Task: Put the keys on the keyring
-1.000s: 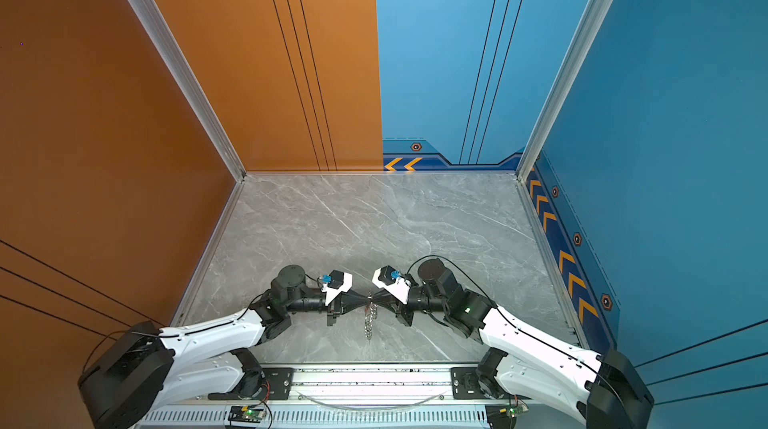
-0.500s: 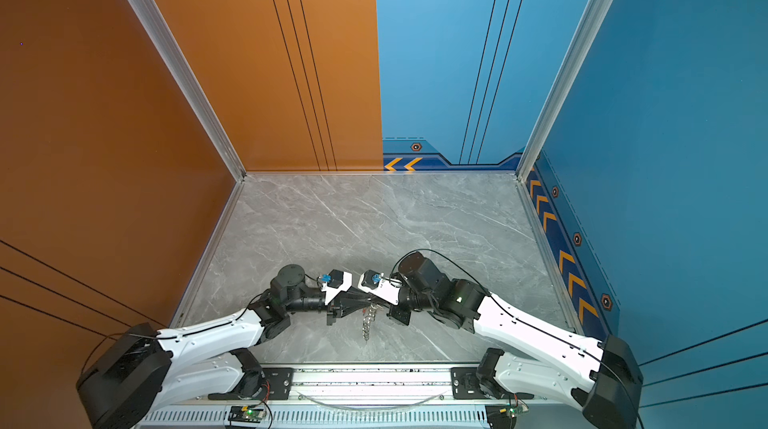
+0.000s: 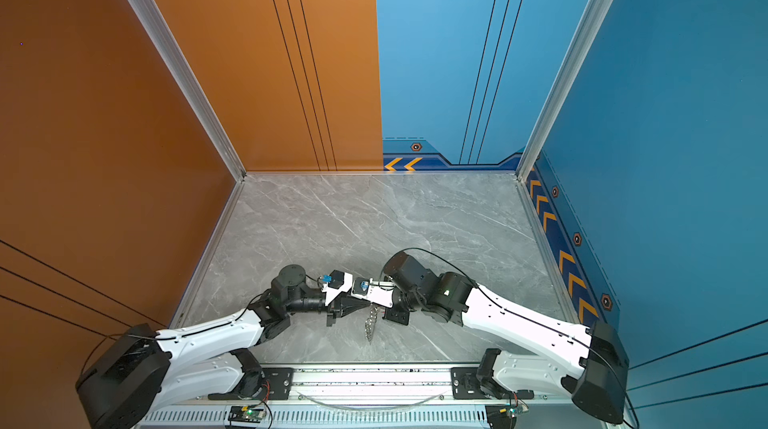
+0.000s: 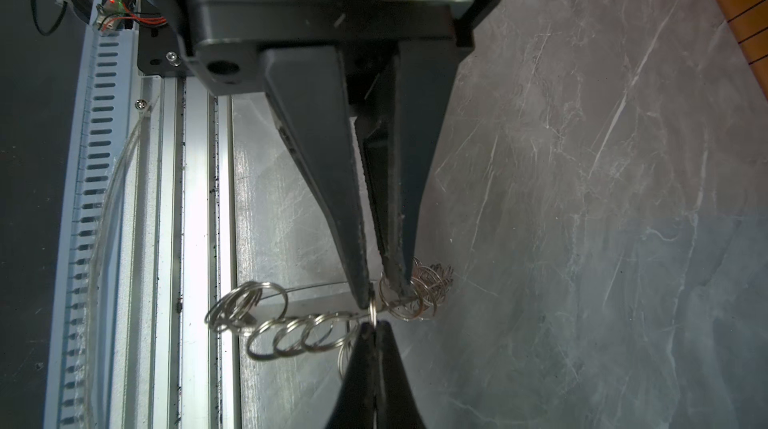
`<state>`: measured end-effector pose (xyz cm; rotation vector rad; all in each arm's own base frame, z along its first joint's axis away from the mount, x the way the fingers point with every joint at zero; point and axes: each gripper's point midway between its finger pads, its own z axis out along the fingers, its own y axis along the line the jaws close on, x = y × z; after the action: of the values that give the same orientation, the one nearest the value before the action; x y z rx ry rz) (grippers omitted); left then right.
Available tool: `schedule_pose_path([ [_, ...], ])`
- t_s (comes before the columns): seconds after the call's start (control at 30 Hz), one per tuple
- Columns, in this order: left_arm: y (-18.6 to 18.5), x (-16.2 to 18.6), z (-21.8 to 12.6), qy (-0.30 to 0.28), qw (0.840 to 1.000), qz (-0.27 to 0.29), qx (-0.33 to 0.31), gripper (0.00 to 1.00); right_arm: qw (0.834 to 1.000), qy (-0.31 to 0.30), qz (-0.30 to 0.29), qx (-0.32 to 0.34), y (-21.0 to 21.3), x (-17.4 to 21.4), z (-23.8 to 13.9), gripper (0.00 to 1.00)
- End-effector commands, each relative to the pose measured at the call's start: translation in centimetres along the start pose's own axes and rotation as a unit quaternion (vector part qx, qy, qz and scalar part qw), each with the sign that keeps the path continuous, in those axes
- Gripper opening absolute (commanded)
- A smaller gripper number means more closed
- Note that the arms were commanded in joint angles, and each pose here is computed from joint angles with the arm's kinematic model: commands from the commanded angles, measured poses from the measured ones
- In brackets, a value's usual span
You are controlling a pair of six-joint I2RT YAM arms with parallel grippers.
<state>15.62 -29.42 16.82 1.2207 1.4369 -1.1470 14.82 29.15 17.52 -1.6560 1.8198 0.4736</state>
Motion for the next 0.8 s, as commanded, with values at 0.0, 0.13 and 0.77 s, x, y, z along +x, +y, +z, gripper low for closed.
schedule_pose_path([
  [0.0, 0.2, -1.6, 0.2, -0.013, 1.000, 0.009, 0.005, 0.13, 1.000, 0.003, -0.015, -0.002, 0.2, -0.6, -0.4, 0.00],
  [0.13, 0.0, -1.5, 0.4, -0.010, 1.000, 0.003, 0.015, 0.08, 1.000, -0.001, -0.017, -0.003, 0.3, -1.0, -0.1, 0.00],
  [0.77, 0.3, -0.6, 0.9, 0.006, 1.000, -0.012, 0.023, 0.16, 0.999, -0.041, -0.010, 0.013, -0.2, -2.0, -0.6, 0.00],
])
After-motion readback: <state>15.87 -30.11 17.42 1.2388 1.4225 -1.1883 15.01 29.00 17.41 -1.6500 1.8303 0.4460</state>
